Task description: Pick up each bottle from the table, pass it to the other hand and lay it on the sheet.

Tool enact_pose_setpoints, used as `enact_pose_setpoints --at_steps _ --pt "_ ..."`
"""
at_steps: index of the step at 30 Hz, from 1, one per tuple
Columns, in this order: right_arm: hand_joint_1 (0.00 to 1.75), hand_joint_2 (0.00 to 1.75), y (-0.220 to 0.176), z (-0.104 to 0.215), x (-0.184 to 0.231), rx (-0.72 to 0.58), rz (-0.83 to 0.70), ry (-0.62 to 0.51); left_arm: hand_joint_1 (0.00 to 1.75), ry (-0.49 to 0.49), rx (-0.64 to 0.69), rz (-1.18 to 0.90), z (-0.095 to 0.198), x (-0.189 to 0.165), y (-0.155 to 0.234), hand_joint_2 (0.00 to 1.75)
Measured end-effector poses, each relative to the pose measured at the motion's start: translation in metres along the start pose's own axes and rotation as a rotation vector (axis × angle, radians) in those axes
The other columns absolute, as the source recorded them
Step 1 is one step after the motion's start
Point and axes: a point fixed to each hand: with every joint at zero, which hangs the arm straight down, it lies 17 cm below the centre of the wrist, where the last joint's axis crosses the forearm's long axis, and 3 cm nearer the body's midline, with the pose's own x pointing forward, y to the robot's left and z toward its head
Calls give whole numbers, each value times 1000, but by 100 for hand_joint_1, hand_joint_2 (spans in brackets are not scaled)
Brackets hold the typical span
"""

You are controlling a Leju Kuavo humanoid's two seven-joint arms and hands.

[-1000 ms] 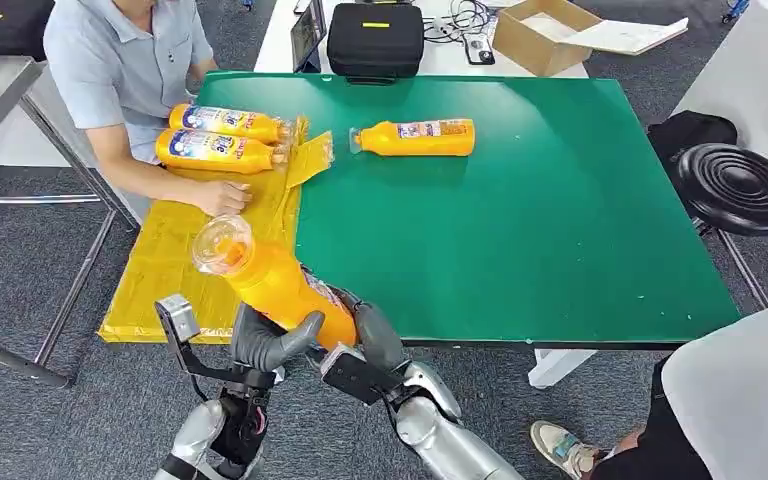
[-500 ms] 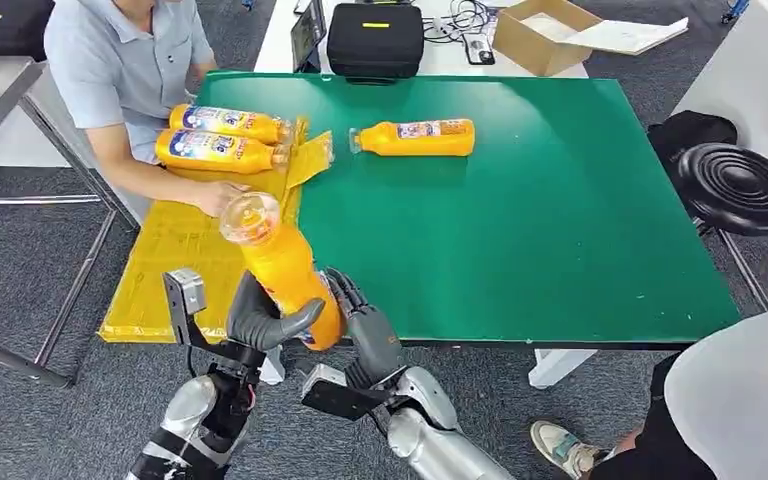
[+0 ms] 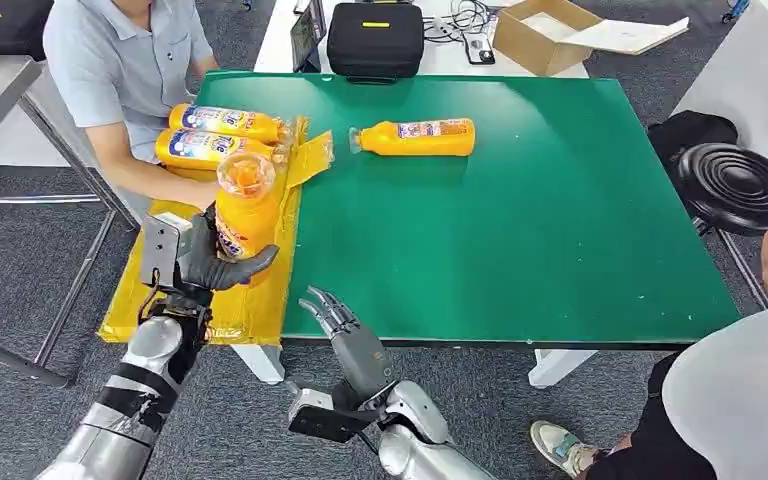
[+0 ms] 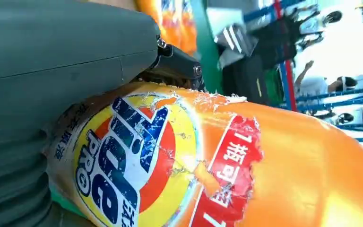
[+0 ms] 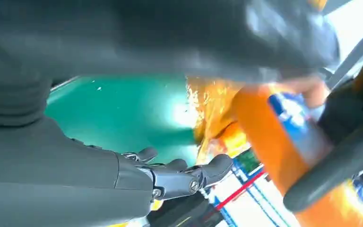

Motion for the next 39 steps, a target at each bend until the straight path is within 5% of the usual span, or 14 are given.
enact_pose_setpoints --at_steps 10,16,23,35,36,37,39 --pt "0 0 8 -3 8 8 -79 10 175 -52 83 -584 -36 -7 32 175" --pt "0 0 26 -8 28 56 -140 -23 175 87 -39 -967 -61 -52 31 175" --pt "0 0 42 -11 53 108 -195 -73 175 349 -153 -1051 -53 -108 46 175" --pt "0 0 51 -12 68 148 -212 -112 175 527 -213 -1063 -34 -141 63 175" --pt "0 0 52 -12 68 149 -213 -113 59 535 -221 -1057 -33 -143 62 175" --pt "0 0 52 -12 69 152 -214 -114 0 543 -227 -1056 -32 -144 62 175" --pt "0 0 53 -11 70 156 -216 -116 0 550 -236 -1048 -30 -147 61 175"
